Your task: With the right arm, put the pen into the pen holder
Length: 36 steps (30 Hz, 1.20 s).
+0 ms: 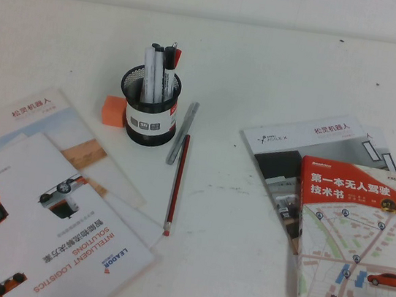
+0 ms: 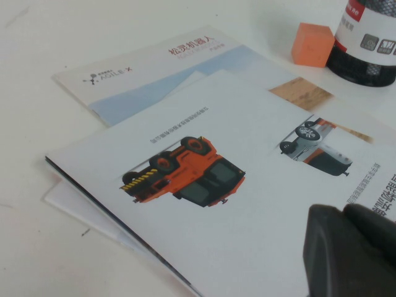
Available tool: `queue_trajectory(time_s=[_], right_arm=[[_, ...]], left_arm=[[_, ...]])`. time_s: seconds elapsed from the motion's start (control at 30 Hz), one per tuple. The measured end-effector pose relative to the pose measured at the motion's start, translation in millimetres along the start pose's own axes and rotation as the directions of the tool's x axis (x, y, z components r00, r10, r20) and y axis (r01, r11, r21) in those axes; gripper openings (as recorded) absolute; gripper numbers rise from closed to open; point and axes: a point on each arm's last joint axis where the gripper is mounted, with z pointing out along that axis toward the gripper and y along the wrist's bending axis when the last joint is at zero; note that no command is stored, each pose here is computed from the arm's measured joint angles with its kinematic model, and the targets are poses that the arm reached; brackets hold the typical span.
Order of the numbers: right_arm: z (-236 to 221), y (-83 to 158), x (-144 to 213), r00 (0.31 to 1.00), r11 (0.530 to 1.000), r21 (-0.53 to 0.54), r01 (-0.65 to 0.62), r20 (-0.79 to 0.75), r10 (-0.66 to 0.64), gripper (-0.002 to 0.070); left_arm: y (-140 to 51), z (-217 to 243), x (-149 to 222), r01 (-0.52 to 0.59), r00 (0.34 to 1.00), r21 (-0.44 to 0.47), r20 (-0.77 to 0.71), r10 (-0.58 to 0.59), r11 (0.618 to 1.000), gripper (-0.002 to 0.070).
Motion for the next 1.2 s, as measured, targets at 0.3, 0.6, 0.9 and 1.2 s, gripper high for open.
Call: queue_trajectory(time_s=[0.3, 0.6, 0.9, 1.2], right_arm=[[-1, 8, -6, 0.806, 0.802, -0.109, -0.588, 0.003, 0.592, -0.002], [-1, 9, -8, 0.719, 0.713, -0.127, -0.69, -0.006, 0.695, -0.002], [-12, 37, -27, 0.926, 0.905, -0.222, -0.363, -0.193, 0.324, -0.002], [32, 58, -91, 0.773, 0.986, -0.162, -0.036, -0.629, -0.075, -0.002]], left_arm=[[0.0, 0, 0, 0.0, 1.0, 0.0, 0.0, 0.0, 1.0, -0.0002], [0.0, 0, 0, 0.0, 1.0, 0.0, 0.0, 0.0, 1.0, -0.0003], [0.0, 0, 0, 0.0, 1.0, 0.0, 0.0, 0.0, 1.0, -0.0002], [0.0, 0, 0, 0.0, 1.0, 0.0, 0.0, 0.0, 1.0, -0.0003]])
